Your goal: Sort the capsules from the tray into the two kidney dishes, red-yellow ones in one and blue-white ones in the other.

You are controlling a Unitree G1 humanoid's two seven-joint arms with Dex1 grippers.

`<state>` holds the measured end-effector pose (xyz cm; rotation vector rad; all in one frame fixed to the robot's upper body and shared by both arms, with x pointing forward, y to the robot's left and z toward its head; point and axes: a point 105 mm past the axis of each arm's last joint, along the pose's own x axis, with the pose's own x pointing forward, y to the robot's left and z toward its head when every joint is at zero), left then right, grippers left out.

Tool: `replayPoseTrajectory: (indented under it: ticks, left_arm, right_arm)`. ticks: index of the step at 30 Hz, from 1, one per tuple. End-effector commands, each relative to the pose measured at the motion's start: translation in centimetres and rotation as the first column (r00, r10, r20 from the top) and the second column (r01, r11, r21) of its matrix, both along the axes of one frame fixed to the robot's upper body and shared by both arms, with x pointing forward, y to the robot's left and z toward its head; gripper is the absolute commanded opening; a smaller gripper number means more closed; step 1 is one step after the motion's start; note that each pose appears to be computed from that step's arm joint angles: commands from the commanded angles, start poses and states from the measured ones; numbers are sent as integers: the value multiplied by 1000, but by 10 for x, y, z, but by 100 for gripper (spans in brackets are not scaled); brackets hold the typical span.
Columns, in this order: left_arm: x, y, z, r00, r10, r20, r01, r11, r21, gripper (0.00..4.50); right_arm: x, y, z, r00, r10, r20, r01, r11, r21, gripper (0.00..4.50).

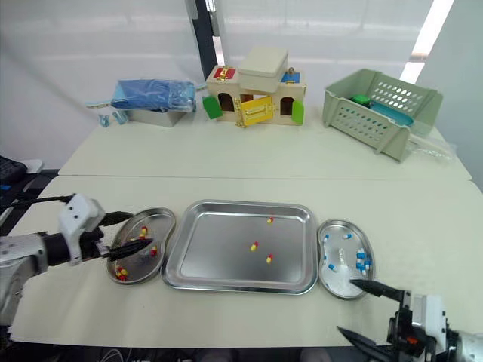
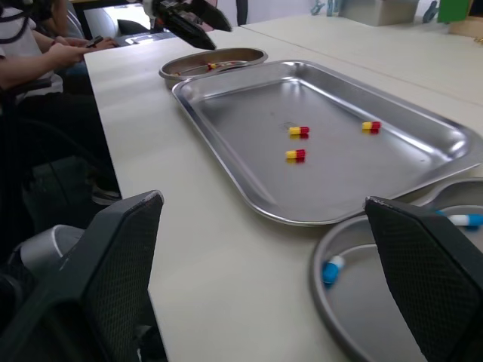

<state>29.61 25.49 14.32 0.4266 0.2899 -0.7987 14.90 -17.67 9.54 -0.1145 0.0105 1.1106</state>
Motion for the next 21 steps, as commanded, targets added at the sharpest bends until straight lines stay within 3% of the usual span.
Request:
replayPoseTrajectory:
  ticks: [1,7,12,15,18,21]
  left_arm:
    - [1,-45,4,986,-169,2,169,986,2,449]
    - [1,-104,-4,910,-415,-13,416,910,3,449]
    - [7,-124,-12,852,-522,-40,523,852,23,449]
    - [8,-130,-19,828,-558,-58,560,828,29,388]
    - [10,-137,-28,815,-576,-62,579,815,39,299]
    - [14,-145,-32,809,-585,-54,587,809,38,299]
  right_arm:
    - [3,12,1,998,18,61,-17,1000,-8,450]
    - [13,21,-3,995,-5,99,5,1000,-4,450]
    - [11,25,-5,994,-28,104,28,1000,2,450]
    - [11,27,-5,993,-52,109,52,999,7,450]
    - [9,30,-5,992,-62,111,61,998,12,450]
    - [9,33,-3,991,-76,113,75,997,20,450]
